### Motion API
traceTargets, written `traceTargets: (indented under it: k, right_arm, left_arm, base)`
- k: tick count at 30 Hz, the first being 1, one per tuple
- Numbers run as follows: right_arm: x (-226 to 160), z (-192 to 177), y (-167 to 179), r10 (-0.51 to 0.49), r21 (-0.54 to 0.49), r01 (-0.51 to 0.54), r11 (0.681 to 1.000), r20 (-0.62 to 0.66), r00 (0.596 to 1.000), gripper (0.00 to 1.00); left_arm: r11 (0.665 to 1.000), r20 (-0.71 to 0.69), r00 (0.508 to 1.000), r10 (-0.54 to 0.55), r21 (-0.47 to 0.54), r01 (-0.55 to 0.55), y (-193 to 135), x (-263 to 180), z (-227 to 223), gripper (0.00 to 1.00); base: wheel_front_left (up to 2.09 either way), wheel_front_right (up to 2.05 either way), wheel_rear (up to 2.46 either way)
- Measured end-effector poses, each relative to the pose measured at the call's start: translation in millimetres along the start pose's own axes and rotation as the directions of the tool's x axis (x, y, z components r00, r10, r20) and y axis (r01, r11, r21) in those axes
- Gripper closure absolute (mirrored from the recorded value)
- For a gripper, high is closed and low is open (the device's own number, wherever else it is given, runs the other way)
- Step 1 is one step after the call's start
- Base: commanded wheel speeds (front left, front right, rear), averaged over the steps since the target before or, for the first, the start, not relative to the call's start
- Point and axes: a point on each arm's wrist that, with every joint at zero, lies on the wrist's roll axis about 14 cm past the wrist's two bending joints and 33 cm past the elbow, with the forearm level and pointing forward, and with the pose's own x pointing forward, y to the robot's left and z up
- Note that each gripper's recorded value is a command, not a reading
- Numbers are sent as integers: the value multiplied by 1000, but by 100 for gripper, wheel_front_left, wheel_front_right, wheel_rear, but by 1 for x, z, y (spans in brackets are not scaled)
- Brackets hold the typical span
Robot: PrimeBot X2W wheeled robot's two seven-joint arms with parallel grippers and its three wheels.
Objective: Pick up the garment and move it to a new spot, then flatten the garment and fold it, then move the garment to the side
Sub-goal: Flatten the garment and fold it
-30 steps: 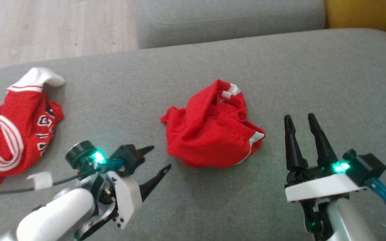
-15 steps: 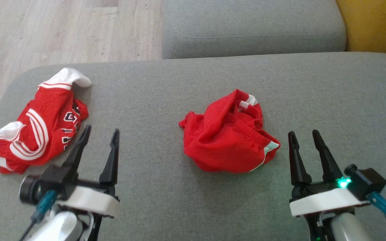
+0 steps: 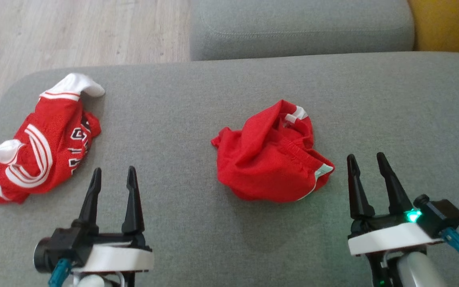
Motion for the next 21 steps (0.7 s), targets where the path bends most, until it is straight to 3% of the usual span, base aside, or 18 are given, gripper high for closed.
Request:
traceTargets:
  k: [4, 12, 21]
  right_arm:
    - [4, -6, -5, -10, -2, 10, 1000, -18, 1000, 0]
    - [25, -61, -24, -52, 2, 54, 999, -193, 980, 0]
    - [41, -114, 1, 18, 104, 22, 994, -365, 931, 0]
  left_arm:
    - [1000, 2, 1000, -6, 5, 6, 2, 4, -2, 0]
    - [1000, -59, 998, -24, -1, 24, 0, 10, -27, 0]
    - [1000, -89, 996, -16, 3, 17, 5, 12, -39, 0]
  base:
    - [0, 0, 0]
    - [0, 0, 0]
    - [0, 0, 0]
